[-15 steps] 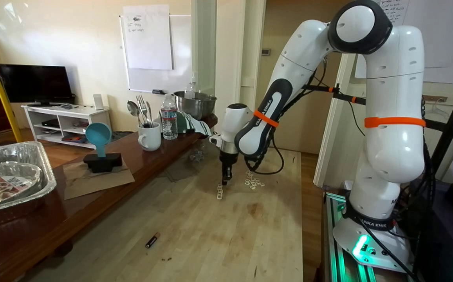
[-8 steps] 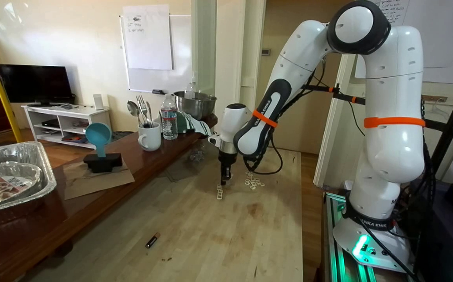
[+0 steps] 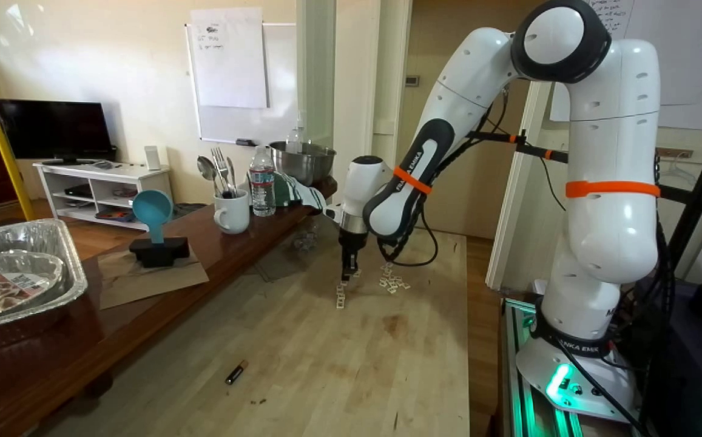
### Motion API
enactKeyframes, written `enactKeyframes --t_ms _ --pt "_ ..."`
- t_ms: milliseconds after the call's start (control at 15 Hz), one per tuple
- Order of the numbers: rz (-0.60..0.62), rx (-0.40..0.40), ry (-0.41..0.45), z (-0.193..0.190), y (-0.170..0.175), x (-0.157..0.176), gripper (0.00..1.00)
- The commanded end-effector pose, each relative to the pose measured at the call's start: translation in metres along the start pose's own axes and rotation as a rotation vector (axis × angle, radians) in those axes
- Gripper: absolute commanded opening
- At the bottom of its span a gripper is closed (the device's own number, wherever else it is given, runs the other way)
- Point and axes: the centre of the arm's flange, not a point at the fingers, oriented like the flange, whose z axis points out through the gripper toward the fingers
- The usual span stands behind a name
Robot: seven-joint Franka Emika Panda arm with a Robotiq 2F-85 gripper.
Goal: Arrange the pieces of letters to form a word
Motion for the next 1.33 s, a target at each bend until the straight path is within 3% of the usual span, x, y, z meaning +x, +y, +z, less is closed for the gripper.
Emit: enactKeyframes --t_ms 0,1267 --pt "0.009 -0.025 0.003 0.0 0.001 -0.004 0.0" --pt "0.035 0.003 -0.018 0.02 0.005 -0.018 0.0"
